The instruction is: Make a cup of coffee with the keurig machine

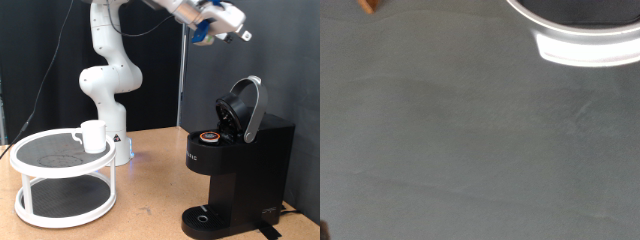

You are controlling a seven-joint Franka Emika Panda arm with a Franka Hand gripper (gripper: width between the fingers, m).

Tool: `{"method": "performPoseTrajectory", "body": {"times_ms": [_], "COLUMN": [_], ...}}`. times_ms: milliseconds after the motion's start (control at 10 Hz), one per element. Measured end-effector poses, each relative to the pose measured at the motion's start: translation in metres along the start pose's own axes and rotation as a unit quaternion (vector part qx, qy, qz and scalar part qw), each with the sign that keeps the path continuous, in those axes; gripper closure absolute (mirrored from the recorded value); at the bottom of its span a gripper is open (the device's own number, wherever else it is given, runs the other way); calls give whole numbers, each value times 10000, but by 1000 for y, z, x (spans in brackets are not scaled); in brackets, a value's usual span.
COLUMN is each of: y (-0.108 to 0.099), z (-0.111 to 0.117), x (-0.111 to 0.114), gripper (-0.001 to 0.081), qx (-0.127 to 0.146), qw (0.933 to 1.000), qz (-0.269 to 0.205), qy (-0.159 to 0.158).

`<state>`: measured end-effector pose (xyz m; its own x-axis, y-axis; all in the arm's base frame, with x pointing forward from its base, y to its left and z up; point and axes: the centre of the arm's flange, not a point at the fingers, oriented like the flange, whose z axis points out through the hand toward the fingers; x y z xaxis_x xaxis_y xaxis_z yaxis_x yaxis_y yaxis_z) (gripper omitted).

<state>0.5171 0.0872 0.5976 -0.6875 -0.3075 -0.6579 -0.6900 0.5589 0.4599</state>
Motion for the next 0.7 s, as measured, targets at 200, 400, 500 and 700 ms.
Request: {"method": "performPoseTrajectory", "body": {"times_ms": [200, 400, 500, 700], "y": [4, 2, 1, -1], "z": [16, 15, 16, 30], "x": [-17, -16, -15, -15], "gripper": [72, 72, 72, 72], "qx": [16, 15, 13, 11], "qw": [9995, 9996, 9996, 9990], "qz": [-24, 6, 27, 118], "qy": [315, 287, 296, 437]}}
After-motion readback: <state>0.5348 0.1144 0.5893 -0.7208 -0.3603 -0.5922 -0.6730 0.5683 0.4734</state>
